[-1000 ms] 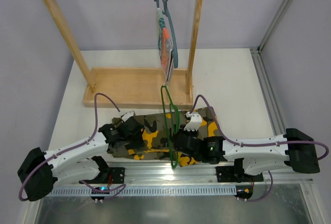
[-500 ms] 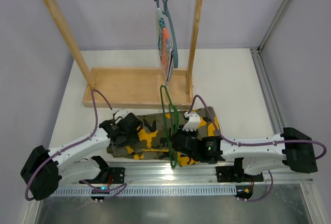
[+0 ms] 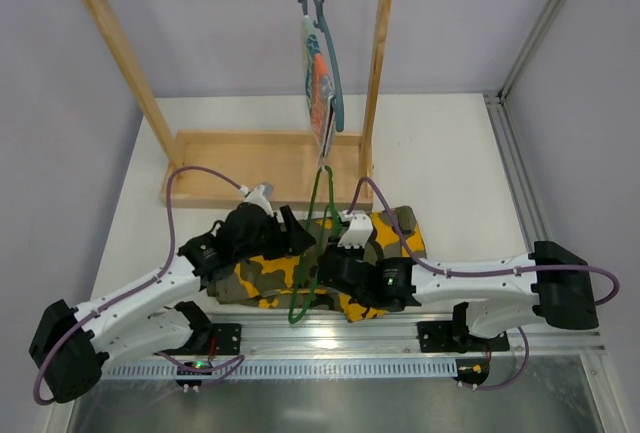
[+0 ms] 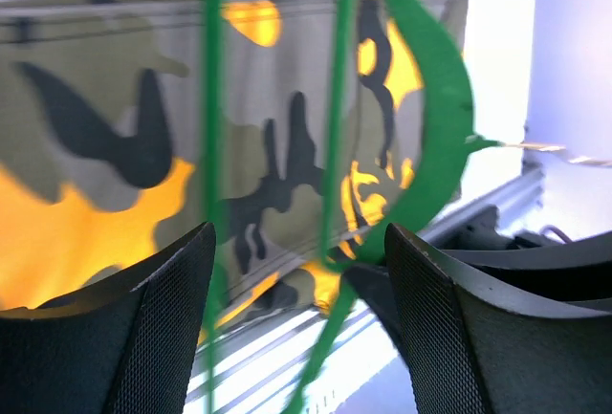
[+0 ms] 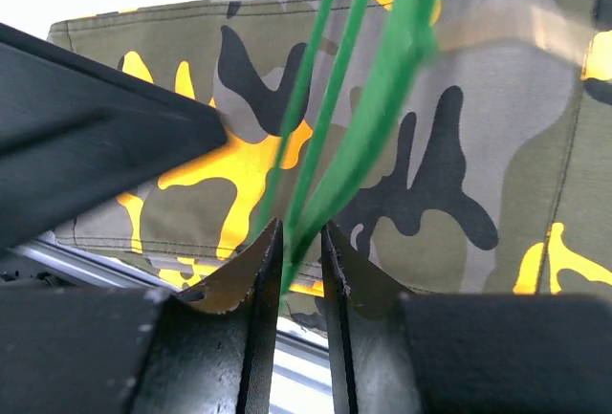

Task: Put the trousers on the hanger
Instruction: Place trousers on hanger

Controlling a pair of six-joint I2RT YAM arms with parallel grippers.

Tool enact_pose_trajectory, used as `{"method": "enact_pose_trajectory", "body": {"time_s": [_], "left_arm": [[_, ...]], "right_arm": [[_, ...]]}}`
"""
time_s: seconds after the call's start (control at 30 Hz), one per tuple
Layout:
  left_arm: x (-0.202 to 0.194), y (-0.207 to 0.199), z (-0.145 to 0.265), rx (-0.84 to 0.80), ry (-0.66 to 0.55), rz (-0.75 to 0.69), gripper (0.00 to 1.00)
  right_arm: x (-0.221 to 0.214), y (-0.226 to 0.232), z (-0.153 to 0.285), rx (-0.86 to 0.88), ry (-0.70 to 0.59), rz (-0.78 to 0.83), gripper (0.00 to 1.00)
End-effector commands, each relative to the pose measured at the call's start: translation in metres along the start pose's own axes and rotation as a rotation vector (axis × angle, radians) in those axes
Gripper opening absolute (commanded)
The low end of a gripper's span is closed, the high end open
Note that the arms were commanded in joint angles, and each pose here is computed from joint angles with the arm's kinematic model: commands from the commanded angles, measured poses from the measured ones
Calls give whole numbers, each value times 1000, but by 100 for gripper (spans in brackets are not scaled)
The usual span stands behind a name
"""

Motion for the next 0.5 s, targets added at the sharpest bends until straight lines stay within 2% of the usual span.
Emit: {"method": "enact_pose_trajectory", "body": {"time_s": [0.0,0.13,0.23,0.37,0.47], "left_arm": [[6,-27,-8,-246,-56,-6,72],[3,-24,-10,-275,-89,-45,73],[-9,-9,-13,-211,-65,-45,73],[-18,-1,-10,-217,-58,-50,73],[-24,6,-6,-181,-29,-79,72]], "right_arm": [[3,17,-2,30,-10,-6,26],[-4,19,-7,14,-5,29,26],[-2,24,-10,-11,-21,48,20],[1,24,-11,-42,-46,65,14],[9,24,-7,-34,-79,60,4]]}}
Point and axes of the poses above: each gripper's point midway between its finger pads, its own z axis back along the fingers, its own y axis along the line the jaws close on, x = y × z, the point moved 7 cm from there along z, back along the fingers, and after that the axes turned 11 degrees about -z, right-handed, at the moved point
